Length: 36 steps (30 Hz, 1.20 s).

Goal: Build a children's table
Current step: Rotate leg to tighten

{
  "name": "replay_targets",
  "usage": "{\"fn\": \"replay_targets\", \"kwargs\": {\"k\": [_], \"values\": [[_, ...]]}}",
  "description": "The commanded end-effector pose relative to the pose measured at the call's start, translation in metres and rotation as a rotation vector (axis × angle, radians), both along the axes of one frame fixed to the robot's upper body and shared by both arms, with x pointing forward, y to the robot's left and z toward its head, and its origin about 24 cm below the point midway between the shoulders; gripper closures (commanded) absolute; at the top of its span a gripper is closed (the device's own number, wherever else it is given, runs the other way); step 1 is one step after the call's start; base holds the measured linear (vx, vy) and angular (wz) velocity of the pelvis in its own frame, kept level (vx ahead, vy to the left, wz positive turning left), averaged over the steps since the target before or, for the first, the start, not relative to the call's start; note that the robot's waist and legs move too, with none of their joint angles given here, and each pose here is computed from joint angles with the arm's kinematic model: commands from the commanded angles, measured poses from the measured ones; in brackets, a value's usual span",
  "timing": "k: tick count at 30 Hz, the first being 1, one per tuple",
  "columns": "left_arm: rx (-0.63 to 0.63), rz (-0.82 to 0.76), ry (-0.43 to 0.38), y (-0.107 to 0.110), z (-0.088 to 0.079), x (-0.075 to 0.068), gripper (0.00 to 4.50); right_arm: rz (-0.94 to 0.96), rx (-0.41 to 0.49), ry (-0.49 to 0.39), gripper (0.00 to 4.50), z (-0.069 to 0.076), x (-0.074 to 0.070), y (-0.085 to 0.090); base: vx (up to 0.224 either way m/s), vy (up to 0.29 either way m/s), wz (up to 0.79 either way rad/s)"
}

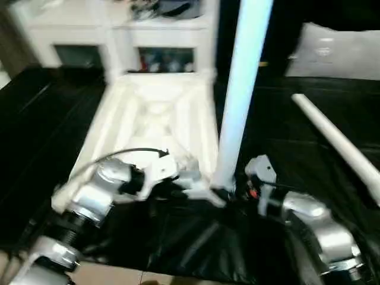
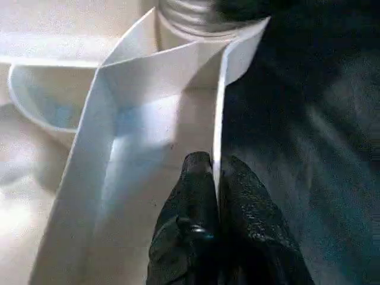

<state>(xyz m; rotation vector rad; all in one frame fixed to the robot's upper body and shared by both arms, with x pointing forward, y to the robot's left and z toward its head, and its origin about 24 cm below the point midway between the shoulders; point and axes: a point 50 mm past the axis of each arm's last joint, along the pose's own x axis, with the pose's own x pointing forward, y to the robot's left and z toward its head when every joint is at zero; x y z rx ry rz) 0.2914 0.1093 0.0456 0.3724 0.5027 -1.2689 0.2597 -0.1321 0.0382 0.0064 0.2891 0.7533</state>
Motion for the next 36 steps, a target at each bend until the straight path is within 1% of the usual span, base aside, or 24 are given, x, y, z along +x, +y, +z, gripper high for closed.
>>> {"fn": "replay_targets", "kwargs": {"k": [1,2,6,7,8,9,10,13,15,16,17,18,20,22,24,25,26,28,31,32,33,34,36], "values": [[-0.106,0.027,-0.083,-0.033,0.019,0.002,4.50,0.117,0.099,0.109,1.76,-0.012,-0.013,0.050,0.000,0.000,0.00],[-0.126,0.081,-0.081,-0.040,0.021,0.002,4.50,0.032,0.111,0.114,1.76,-0.011,-0.008,0.056,0.000,0.000,0.00],[-0.122,0.144,-0.098,-0.049,0.024,0.002,4.50,-0.033,0.095,0.106,1.76,-0.010,-0.005,0.062,0.000,0.000,0.00],[-0.110,0.190,-0.126,-0.056,0.025,0.000,4.50,-0.083,0.097,0.108,1.76,-0.009,-0.002,0.066,0.000,0.000,0.00],[-0.110,0.190,-0.126,-0.056,0.025,0.000,4.50,-0.083,0.097,0.108,1.76,-0.009,-0.002,0.066,0.000,0.000,0.00],[-0.106,0.195,-0.131,-0.061,0.025,-0.005,4.50,-0.087,0.071,0.095,1.76,-0.008,-0.002,0.068,0.000,0.000,0.00],[-0.110,0.193,-0.133,-0.066,0.025,-0.009,4.50,-0.097,0.048,0.082,1.76,-0.009,-0.002,0.068,0.000,0.000,0.00],[-0.114,0.184,-0.123,-0.069,0.024,-0.013,4.50,-0.112,0.040,0.071,1.76,-0.010,-0.002,0.065,0.019,-0.003,0.01],[-0.118,0.173,-0.122,-0.069,0.024,-0.016,4.50,-0.157,0.054,0.072,1.76,-0.011,-0.002,0.056,0.056,-0.018,0.04],[-0.121,0.169,-0.123,-0.068,0.024,-0.016,4.50,-0.171,0.065,0.073,1.76,-0.010,-0.001,0.053,0.051,-0.022,0.03],[-0.123,0.167,-0.124,-0.067,0.024,-0.016,4.50,-0.178,0.072,0.074,1.41,-0.010,-0.001,0.051,0.000,0.000,0.00],[-0.122,0.163,-0.123,-0.064,0.025,-0.016,4.50,-0.182,0.078,0.065,1.41,-0.009,-0.001,0.049,0.000,0.000,0.00],[-0.116,0.160,-0.120,-0.059,0.023,-0.016,4.50,-0.178,0.079,0.052,1.04,-0.008,-0.003,0.045,0.000,0.000,0.00],[-0.101,0.165,-0.113,-0.051,0.022,-0.016,4.50,-0.154,0.079,0.026,1.01,-0.005,-0.005,0.041,0.000,0.000,0.00],[-0.085,0.162,-0.107,-0.042,0.020,-0.014,4.50,-0.121,0.068,-0.019,0.86,-0.002,-0.008,0.033,0.000,0.000,0.00],[-0.073,0.146,-0.101,-0.035,0.018,-0.013,4.50,-0.097,0.063,-0.038,0.72,0.000,-0.011,0.025,0.000,0.000,0.00],[-0.067,0.134,-0.098,-0.032,0.017,-0.013,4.50,-0.083,0.062,-0.045,0.62,0.001,-0.013,0.021,0.000,0.000,0.00],[-0.051,0.076,-0.099,-0.023,0.015,-0.012,4.50,-0.037,0.047,-0.059,0.51,0.003,-0.017,0.008,0.000,0.000,0.00],[-0.045,-0.001,-0.094,-0.016,0.013,-0.013,4.50,0.021,0.026,-0.075,0.20,0.006,-0.021,-0.004,0.000,0.000,0.00],[-0.023,-0.033,-0.090,-0.011,0.012,-0.013,4.50,0.050,0.016,-0.083,0.20,0.008,-0.022,-0.008,0.000,0.000,0.00],[0.011,-0.100,-0.091,-0.005,0.010,-0.014,4.50,0.106,0.008,-0.089,0.16,0.012,-0.024,-0.015,0.000,0.000,0.00],[0.011,-0.100,-0.091,-0.005,0.010,-0.014,4.50,0.106,0.008,-0.089,0.08,0.012,-0.024,-0.015,0.000,0.000,0.00],[0.010,-0.151,-0.071,0.001,0.010,-0.015,4.50,0.161,0.001,-0.088,0.08,0.015,-0.025,-0.020,0.000,0.000,0.00]]}}
